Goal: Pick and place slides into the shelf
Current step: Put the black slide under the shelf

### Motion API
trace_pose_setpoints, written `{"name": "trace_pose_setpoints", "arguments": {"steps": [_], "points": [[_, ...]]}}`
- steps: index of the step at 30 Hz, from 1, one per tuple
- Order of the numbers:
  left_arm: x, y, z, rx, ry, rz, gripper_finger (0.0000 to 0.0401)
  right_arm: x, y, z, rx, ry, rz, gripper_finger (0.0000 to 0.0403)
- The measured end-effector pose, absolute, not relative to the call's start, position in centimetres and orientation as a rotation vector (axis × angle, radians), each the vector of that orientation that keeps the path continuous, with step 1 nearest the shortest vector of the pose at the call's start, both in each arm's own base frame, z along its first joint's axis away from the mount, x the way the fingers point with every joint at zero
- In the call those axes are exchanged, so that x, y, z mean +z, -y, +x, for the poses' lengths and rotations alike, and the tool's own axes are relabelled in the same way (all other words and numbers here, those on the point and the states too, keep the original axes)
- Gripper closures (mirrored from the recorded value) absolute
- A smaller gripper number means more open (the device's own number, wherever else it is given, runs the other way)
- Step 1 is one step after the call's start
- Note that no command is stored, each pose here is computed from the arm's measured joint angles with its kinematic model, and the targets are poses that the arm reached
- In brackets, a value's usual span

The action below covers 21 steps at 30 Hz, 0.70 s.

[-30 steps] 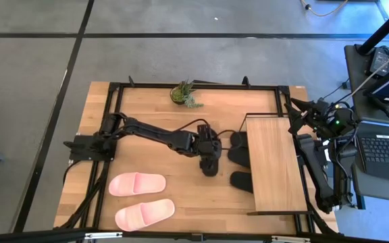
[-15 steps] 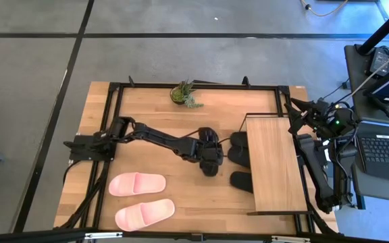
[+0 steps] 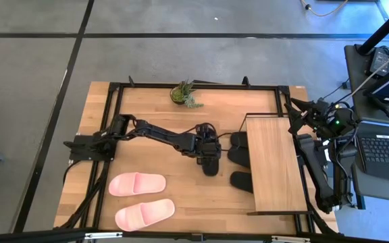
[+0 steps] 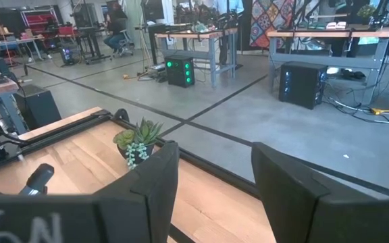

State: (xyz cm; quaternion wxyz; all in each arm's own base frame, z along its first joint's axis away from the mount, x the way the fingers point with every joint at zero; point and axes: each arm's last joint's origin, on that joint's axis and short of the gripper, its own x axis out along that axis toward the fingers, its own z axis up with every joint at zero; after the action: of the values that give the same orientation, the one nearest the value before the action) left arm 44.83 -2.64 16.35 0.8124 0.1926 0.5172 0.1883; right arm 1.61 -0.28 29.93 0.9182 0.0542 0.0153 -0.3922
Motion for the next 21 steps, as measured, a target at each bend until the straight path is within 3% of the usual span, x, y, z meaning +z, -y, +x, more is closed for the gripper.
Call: {"name": "trace_pose_setpoints", "arguments": {"steps": [6,16,21], "points": [[16.2,3.3,44.6,0.420,-1.101,0.444,0.0224,29.9,0.3,1.6,-0.807,-0.031,0.111,0.0215],[16.2,3.6,44.6,0.418,-1.096,0.447,0.0384,29.9,0.3,1.6,-0.806,-0.029,0.116,0.0215],[16.3,3.7,44.6,0.415,-1.095,0.442,0.0388,29.9,0.1,1.8,-0.729,-0.005,0.200,0.0215]]}}
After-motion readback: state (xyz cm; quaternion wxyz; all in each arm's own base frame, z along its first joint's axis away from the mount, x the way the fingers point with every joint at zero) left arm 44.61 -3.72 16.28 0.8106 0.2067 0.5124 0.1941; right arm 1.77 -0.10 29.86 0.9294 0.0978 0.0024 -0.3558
